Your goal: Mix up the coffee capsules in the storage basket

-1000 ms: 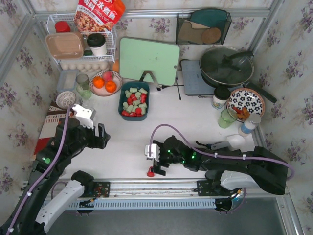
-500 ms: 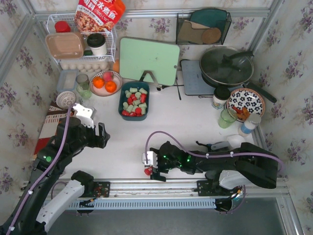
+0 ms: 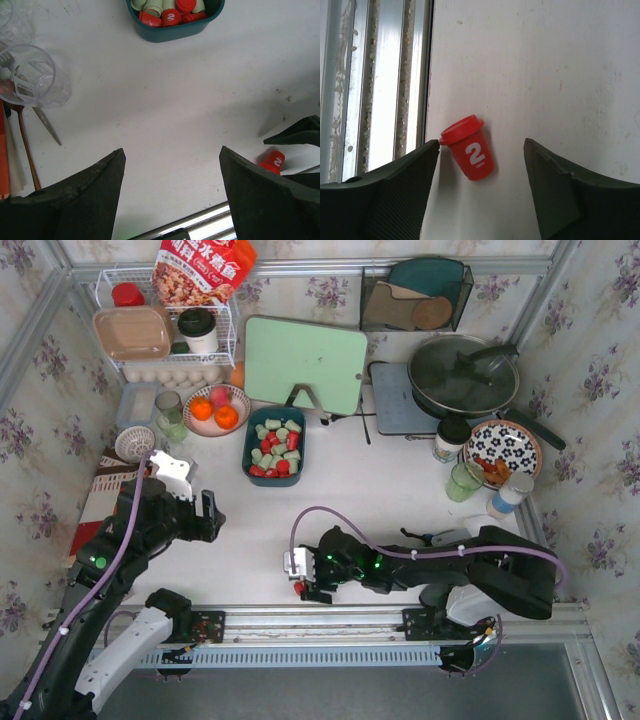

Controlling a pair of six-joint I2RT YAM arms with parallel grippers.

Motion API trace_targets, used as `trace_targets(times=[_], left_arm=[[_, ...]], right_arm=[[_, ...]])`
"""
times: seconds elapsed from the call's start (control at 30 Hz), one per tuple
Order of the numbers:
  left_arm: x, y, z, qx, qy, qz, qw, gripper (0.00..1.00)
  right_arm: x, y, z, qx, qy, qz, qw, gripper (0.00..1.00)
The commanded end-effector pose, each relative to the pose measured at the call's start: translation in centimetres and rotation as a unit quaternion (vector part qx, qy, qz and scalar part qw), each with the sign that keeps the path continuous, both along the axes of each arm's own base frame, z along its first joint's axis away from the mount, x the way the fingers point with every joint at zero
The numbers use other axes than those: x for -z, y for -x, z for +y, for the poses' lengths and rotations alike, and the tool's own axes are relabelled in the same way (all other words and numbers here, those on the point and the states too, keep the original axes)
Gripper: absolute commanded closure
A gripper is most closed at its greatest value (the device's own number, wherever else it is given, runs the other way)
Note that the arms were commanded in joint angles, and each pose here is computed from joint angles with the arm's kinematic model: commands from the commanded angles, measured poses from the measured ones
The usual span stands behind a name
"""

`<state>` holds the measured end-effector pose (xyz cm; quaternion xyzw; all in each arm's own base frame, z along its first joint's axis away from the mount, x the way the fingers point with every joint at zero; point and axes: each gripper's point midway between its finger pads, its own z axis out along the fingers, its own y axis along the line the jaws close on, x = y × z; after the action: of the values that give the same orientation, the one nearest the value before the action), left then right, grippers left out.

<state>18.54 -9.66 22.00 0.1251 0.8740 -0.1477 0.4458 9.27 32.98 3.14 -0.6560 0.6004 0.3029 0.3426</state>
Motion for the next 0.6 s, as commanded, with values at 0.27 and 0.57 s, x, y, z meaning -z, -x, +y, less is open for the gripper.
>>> trace_targets(times=[0.27, 0.57], left_arm=[[-0.4, -0.4, -0.3, 0.006, 0.006, -0.011, 1.0, 0.22], [-0.4, -0.5, -0.4, 0.006, 0.007, -0.01, 1.0, 0.22]], right_arm=[[0.7, 0.6, 0.9, -0.041, 0.016, 0.002, 0.999, 0.6], [-0.3, -1.2, 0.9, -0.01, 0.019, -0.035, 0.999, 0.83]])
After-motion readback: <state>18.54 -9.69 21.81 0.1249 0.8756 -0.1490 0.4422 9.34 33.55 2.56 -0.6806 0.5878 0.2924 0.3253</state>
